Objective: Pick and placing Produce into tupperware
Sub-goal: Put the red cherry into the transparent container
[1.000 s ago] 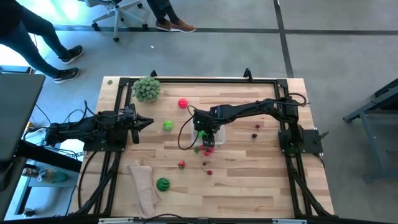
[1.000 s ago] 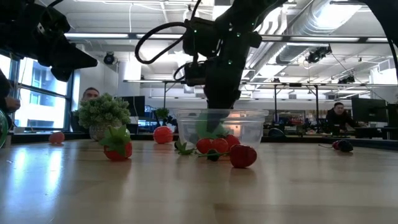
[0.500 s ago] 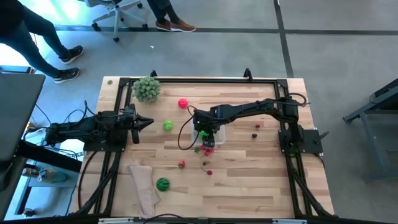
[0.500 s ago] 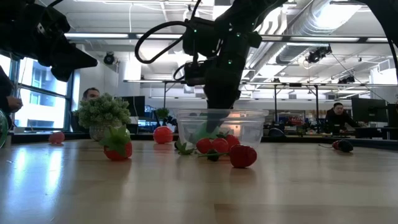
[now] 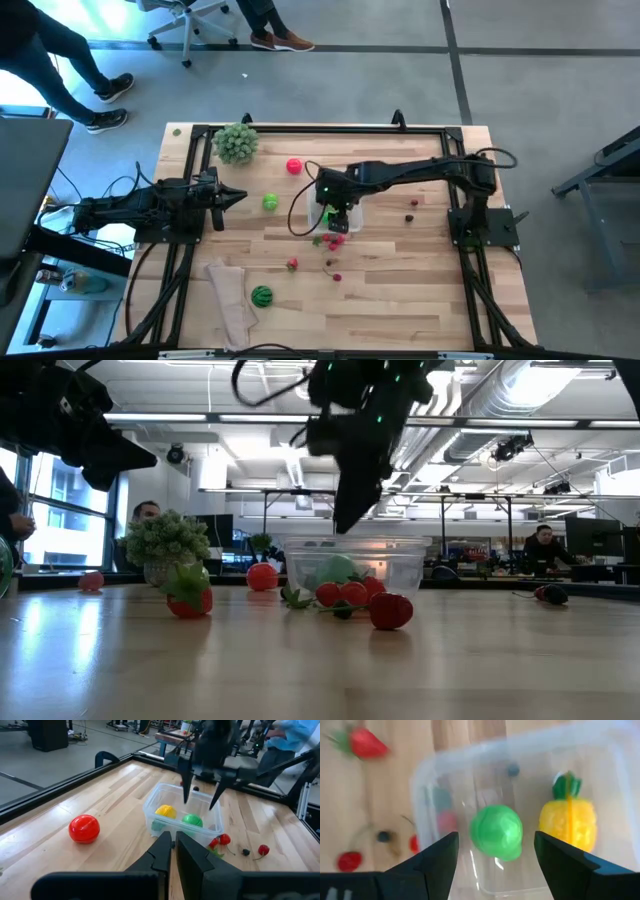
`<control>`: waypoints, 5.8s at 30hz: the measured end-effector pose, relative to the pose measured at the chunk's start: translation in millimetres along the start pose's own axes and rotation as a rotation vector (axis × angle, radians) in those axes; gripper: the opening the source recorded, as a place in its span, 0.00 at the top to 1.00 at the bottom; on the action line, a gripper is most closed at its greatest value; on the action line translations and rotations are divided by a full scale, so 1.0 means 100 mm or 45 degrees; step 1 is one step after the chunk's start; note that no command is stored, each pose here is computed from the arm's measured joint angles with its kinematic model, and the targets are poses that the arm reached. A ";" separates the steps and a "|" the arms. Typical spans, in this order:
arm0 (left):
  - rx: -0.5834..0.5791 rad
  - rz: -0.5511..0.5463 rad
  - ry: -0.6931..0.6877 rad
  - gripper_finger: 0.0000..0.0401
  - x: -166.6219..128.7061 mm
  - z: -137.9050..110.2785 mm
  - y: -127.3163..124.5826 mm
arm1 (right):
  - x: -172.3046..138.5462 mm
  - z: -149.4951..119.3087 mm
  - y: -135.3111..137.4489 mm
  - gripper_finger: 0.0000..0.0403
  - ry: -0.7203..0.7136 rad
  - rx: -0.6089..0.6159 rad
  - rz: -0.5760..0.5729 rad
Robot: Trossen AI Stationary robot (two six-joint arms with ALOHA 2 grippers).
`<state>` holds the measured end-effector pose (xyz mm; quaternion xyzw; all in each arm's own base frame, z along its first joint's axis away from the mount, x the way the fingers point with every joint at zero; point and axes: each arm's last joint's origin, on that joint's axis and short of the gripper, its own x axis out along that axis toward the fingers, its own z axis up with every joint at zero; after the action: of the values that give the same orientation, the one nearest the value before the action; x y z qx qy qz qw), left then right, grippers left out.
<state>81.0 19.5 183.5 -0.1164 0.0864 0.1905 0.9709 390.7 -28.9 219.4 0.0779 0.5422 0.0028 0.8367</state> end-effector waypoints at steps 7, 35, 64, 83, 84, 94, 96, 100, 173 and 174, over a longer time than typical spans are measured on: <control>0.000 0.000 0.001 0.96 0.00 0.00 0.00 | -0.65 -0.13 0.06 0.38 -0.036 0.093 -0.146; 0.000 0.000 0.000 0.96 0.00 0.00 0.00 | -1.30 -1.98 0.93 0.38 -0.358 0.698 -0.419; 0.000 0.000 0.001 0.96 0.00 0.00 0.00 | -0.59 -2.44 0.54 0.53 -0.165 1.236 -0.450; 0.000 0.000 0.001 0.96 0.00 0.00 0.00 | -0.58 -2.25 0.04 0.53 -0.114 1.460 -0.448; 0.000 0.000 0.000 0.96 0.00 0.00 0.00 | -0.59 -2.25 0.01 0.53 -0.113 1.489 -0.461; 0.000 0.000 0.001 0.96 0.00 0.00 0.00 | -0.63 -2.26 -0.34 0.53 -0.098 1.664 -0.521; 0.000 0.000 0.001 0.96 0.00 0.00 0.00 | -0.65 -2.27 -0.40 0.53 -0.092 1.636 -0.534; 0.000 0.000 0.001 0.96 0.00 0.00 0.00 | -0.66 -2.27 -0.50 0.53 -0.061 1.525 -0.506; 0.000 0.000 0.001 0.96 0.00 0.00 0.00 | -0.18 -2.26 -0.77 0.79 0.342 1.075 -0.435; 0.000 0.000 0.001 0.96 0.00 0.00 0.00 | -0.18 -2.25 -0.77 0.79 0.342 1.074 -0.436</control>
<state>81.0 19.5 183.4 -0.1163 0.0869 0.1906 0.9709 172.7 -78.3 135.8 0.3194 0.6044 -0.3456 0.6429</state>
